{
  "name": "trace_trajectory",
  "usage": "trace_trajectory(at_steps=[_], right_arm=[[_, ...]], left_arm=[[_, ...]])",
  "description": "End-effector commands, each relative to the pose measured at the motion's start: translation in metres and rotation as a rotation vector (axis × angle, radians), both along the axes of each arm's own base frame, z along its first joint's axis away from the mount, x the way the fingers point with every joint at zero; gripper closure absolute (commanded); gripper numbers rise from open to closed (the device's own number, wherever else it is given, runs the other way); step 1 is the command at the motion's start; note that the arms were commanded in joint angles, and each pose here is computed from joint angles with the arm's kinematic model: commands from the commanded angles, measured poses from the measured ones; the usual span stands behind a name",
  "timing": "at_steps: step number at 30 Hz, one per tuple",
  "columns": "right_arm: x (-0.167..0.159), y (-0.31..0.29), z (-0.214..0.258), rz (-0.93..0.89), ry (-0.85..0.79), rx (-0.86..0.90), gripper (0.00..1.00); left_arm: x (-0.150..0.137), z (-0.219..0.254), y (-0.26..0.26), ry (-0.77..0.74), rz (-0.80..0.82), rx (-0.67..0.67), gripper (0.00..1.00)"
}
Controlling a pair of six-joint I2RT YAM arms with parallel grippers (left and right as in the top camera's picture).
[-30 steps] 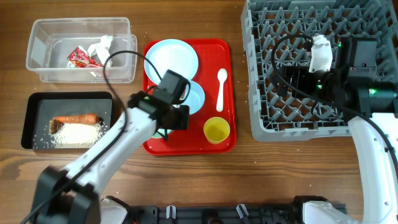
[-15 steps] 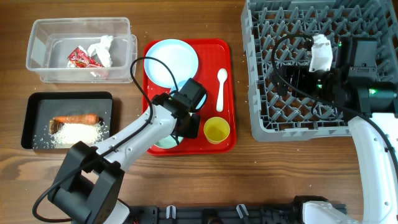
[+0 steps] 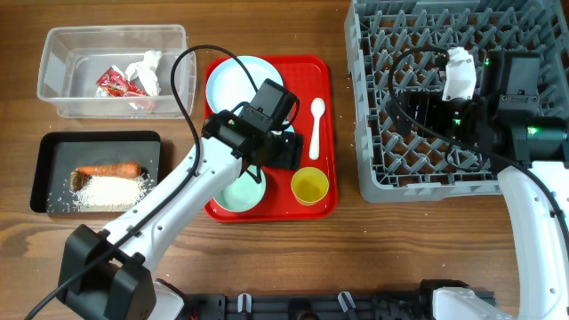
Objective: Sort waste into correct bins and load items into the dishwasher rack
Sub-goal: 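Grasp the yellow cup with the left gripper and lift it, then hand the yellow cup from the left gripper to the right gripper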
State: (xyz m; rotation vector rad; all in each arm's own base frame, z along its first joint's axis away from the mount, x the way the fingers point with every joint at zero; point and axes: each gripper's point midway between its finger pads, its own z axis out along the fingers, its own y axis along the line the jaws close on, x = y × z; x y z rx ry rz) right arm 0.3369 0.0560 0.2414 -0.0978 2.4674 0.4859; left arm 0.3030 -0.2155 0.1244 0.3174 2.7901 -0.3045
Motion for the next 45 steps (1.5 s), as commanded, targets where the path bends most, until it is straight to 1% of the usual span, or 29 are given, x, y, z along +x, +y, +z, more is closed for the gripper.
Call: trace_trajectory(at_steps=[1, 3, 6, 9, 11, 16, 17, 18, 22, 26, 28, 29, 31, 33, 37, 41, 43, 45], right_arm=[[0.005, -0.003, 0.001, -0.014, -0.004, -0.005, 0.0], [0.005, -0.003, 0.001, -0.014, -0.006, -0.005, 0.0], [0.006, -0.003, 0.002, -0.014, -0.013, -0.004, 0.0], [0.006, -0.003, 0.002, -0.014, -0.012, -0.005, 0.0], [0.006, -0.003, 0.002, -0.012, -0.012, -0.006, 0.0], [0.006, -0.003, 0.002, -0.012, -0.012, -0.006, 0.0], [0.006, -0.003, 0.002, -0.012, -0.012, -0.006, 0.0], [0.006, -0.003, 0.002, -0.012, -0.012, -0.007, 0.0], [0.006, -0.003, 0.002, -0.012, -0.012, -0.007, 0.0], [0.006, -0.003, 0.002, -0.012, -0.012, -0.007, 0.0], [0.006, -0.003, 0.002, -0.012, -0.012, -0.007, 0.0], [0.006, -0.003, 0.002, -0.012, -0.012, -0.006, 0.0], [0.006, -0.003, 0.002, -0.012, -0.011, -0.006, 0.0], [0.006, -0.003, 0.002, -0.012, -0.011, -0.005, 0.0], [0.005, 0.01, 0.008, 0.036, -0.025, 0.055, 0.0], [0.006, 0.046, 0.037, 0.204, -0.113, 0.251, 0.0], [0.006, 0.067, 0.055, 0.318, -0.168, 0.359, 0.0], [0.004, 0.087, 0.067, 0.421, -0.211, 0.43, 0.0]], left_arm=[[-0.017, 0.008, -0.02, 0.049, -0.152, -0.101, 0.25], [-0.024, 0.007, -0.025, 0.067, -0.189, -0.111, 0.27], [-0.031, 0.0, -0.031, 0.074, -0.241, -0.081, 0.3], [-0.03, -0.019, -0.03, 0.102, -0.239, -0.024, 0.31], [-0.03, -0.029, -0.031, 0.127, -0.239, -0.011, 0.31], [-0.037, -0.053, -0.035, 0.193, -0.254, 0.013, 0.38], [-0.037, -0.054, -0.035, 0.195, -0.254, 0.014, 0.42], [-0.036, -0.057, -0.036, 0.199, -0.254, 0.016, 0.48], [-0.036, -0.072, -0.035, 0.225, -0.251, 0.04, 0.63], [-0.037, -0.08, -0.034, 0.247, -0.246, 0.052, 0.95], [-0.033, -0.077, -0.033, 0.235, -0.236, 0.043, 0.96], [-0.03, -0.073, -0.032, 0.231, -0.206, 0.032, 0.96], [-0.026, -0.058, -0.033, 0.24, -0.189, -0.035, 0.96], [-0.018, -0.031, -0.036, 0.244, -0.173, -0.15, 0.96], [0.013, 0.043, -0.029, 0.188, -0.142, -0.481, 0.96], [0.03, 0.111, -0.018, 0.136, -0.218, -0.862, 0.96], [0.035, 0.134, -0.012, 0.099, -0.275, -0.982, 0.96], [0.034, 0.153, -0.009, 0.068, -0.348, -1.074, 0.96]])
